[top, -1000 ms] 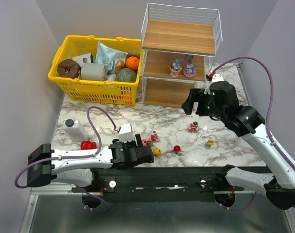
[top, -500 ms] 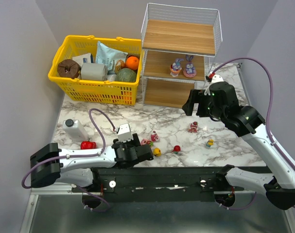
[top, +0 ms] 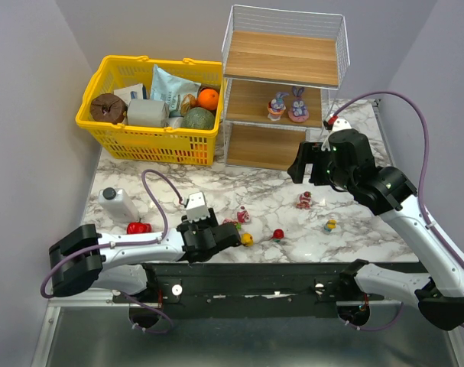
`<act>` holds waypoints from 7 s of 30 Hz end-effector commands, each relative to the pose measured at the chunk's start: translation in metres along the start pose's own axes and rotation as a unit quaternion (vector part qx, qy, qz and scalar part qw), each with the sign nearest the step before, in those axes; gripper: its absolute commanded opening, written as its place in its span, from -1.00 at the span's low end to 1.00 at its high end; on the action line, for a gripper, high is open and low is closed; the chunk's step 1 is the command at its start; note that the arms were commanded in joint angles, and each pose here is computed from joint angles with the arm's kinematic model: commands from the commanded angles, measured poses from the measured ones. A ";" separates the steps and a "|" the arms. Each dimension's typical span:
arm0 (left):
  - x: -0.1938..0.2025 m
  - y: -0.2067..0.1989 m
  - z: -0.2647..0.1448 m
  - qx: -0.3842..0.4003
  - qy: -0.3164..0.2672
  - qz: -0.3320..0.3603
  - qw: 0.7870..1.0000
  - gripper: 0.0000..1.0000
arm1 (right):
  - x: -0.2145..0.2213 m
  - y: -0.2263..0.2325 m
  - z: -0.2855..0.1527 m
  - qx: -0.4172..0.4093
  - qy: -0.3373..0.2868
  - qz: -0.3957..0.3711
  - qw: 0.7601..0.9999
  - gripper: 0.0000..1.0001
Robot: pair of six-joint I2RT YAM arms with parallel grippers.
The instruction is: Place and organize the plastic toys onto the shelf
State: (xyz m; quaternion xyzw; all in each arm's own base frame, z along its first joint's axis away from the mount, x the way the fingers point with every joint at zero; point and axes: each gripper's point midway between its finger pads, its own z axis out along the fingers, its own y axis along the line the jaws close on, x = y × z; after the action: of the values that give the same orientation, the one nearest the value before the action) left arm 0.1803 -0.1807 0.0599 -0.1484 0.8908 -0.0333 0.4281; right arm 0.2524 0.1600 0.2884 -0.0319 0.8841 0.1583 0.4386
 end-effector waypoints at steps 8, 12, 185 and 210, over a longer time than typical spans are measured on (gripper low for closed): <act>0.004 0.009 0.014 -0.010 -0.014 0.013 1.000 -0.69 | -0.007 -0.006 -0.003 0.016 -0.008 -0.003 1.000 0.87; 0.003 0.007 0.014 -0.007 -0.015 0.017 1.000 -1.00 | -0.009 -0.007 -0.005 0.016 -0.012 -0.002 1.000 0.87; -0.336 -0.200 0.038 0.212 -0.195 0.051 0.956 -0.39 | -0.015 -0.042 -0.047 0.064 -0.090 0.055 0.992 0.87; -0.255 -0.097 -0.042 0.256 -0.141 0.065 0.954 0.98 | 0.099 0.014 0.025 -0.117 0.058 0.014 0.991 1.00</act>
State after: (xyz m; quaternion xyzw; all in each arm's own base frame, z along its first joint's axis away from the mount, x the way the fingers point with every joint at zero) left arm 0.3342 -0.2147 0.3187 0.0203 0.7728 -0.2275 0.5921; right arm 0.2191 0.1621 0.2107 -0.0611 0.8959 0.1993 0.3924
